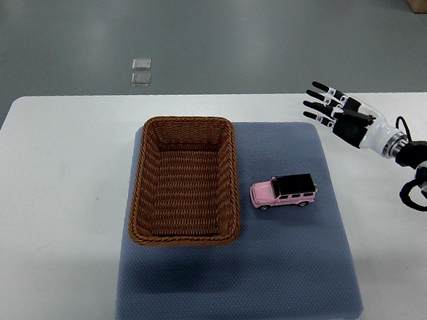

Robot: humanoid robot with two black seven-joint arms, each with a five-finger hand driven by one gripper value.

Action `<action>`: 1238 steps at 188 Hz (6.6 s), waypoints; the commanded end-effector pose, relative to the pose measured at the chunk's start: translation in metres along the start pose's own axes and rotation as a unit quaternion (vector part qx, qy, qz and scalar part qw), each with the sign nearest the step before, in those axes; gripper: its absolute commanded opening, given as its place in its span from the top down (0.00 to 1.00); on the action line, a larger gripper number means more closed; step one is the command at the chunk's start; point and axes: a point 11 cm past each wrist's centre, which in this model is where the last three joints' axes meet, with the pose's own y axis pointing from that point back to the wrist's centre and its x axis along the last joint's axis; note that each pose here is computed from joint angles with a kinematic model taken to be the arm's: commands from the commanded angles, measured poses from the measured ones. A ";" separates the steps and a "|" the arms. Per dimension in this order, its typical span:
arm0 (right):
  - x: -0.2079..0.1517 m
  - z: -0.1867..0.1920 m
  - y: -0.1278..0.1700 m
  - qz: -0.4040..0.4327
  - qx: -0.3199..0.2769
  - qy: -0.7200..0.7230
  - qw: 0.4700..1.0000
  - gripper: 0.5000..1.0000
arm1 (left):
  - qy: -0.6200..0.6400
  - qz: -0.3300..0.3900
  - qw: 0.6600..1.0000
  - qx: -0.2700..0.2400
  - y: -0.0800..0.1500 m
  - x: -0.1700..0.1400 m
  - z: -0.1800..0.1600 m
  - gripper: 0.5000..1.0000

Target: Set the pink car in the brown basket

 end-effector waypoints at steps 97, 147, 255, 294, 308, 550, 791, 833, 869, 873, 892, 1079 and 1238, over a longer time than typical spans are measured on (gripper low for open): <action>-0.004 -0.031 0.019 -0.051 -0.031 0.210 0.976 0.17 | 0.000 0.000 1.000 0.000 0.000 0.000 0.000 0.00; -0.029 -0.032 0.025 -0.116 -0.076 0.315 0.939 0.17 | 0.001 0.000 1.000 0.000 0.000 0.000 0.000 0.00; -0.075 -0.013 0.034 -0.229 -0.118 0.463 0.848 0.17 | 0.000 0.000 1.000 0.000 0.000 0.000 0.000 0.00; -0.081 -0.008 0.034 -0.244 -0.129 0.491 0.826 0.17 | 0.000 0.000 1.000 0.000 0.000 0.000 0.000 0.00; -0.081 -0.005 0.035 -0.248 -0.134 0.498 0.820 0.17 | 0.000 0.000 1.000 0.000 0.000 0.000 0.000 0.00; -0.065 0.049 0.026 -0.185 -0.131 0.596 0.771 0.48 | 0.000 0.000 1.000 0.000 0.000 0.000 0.000 0.00; -0.086 -0.013 0.004 -0.177 -0.058 0.633 0.751 1.00 | 0.001 0.000 1.000 0.000 0.000 0.000 0.000 0.00; -0.123 -0.044 -0.021 -0.191 -0.017 0.651 0.735 1.00 | 0.000 0.000 1.000 0.000 0.000 0.000 0.000 0.00; -0.177 -0.030 -0.050 -0.234 0.005 0.645 0.727 1.00 | 0.000 0.000 1.000 0.000 0.000 0.000 0.000 0.00; -0.182 -0.025 -0.053 -0.239 0.005 0.644 0.727 1.00 | 0.000 0.000 1.000 0.000 0.000 0.000 0.000 0.00; -0.209 -0.005 -0.066 -0.260 0.007 0.635 0.728 1.00 | 0.000 0.000 1.000 0.000 0.000 0.000 0.000 0.00; -0.186 0.004 -0.079 -0.198 0.003 0.489 0.850 0.28 | 0.000 0.000 1.000 0.000 0.000 0.000 0.000 0.00; -0.044 -0.004 -0.045 0.035 -0.044 -0.132 0.990 0.17 | 0.000 0.000 1.000 0.000 0.000 0.000 0.000 0.00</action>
